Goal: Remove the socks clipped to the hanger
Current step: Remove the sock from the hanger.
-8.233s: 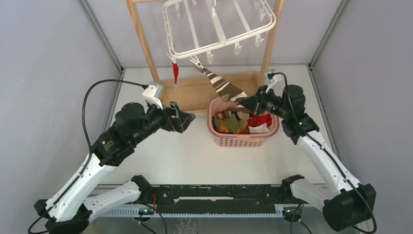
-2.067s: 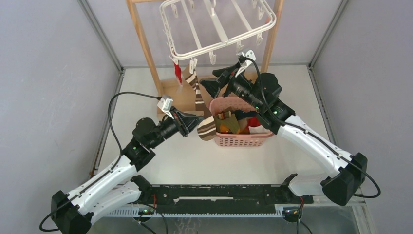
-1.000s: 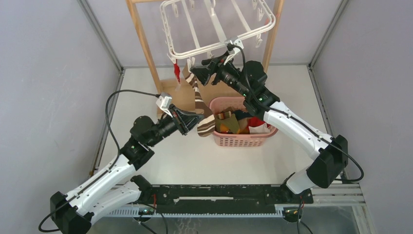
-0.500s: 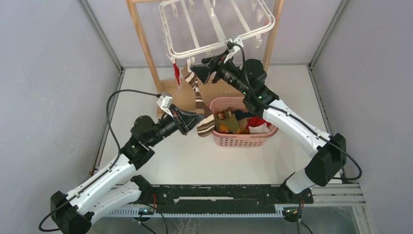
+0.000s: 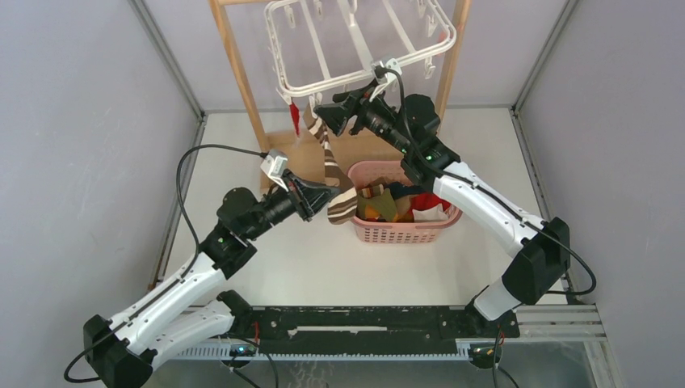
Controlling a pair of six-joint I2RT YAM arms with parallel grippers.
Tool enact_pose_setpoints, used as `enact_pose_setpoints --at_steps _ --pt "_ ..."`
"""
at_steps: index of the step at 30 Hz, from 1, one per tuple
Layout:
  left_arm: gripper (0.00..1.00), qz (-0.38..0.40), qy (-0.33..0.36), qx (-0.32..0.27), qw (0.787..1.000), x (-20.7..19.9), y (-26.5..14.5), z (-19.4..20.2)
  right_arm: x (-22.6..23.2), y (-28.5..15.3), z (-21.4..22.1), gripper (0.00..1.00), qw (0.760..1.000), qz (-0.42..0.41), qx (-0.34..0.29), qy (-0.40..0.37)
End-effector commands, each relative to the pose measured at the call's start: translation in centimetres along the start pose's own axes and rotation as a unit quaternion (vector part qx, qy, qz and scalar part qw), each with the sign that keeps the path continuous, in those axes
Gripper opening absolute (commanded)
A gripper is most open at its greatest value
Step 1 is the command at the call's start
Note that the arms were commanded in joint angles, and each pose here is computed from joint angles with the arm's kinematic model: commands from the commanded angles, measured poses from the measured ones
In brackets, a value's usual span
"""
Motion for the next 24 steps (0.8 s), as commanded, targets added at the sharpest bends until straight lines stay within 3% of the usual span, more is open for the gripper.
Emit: enact_pose_setpoints --at_steps 1,24 --pt "0.00 0.035 0.028 -0.029 0.999 -2.2 0.1 -2.6 0.2 0.2 -3.0 0.73 0.999 -0.008 -0.047 -0.006" --pt "0.00 0.036 0.027 -0.021 0.999 -2.0 0.5 -2.4 -0.4 2.2 -2.5 0.73 0.998 -0.021 -0.052 0.007"
Point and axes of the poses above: each gripper's point midway between its finger pads, its own y axis out along the fingers, its own x axis along the line the jaws close on, z = x × y, the point moved 8 cm from there along -y, back along the fingers, and after that the axes turned 12 degrees about -y, right-handed, at the moved point
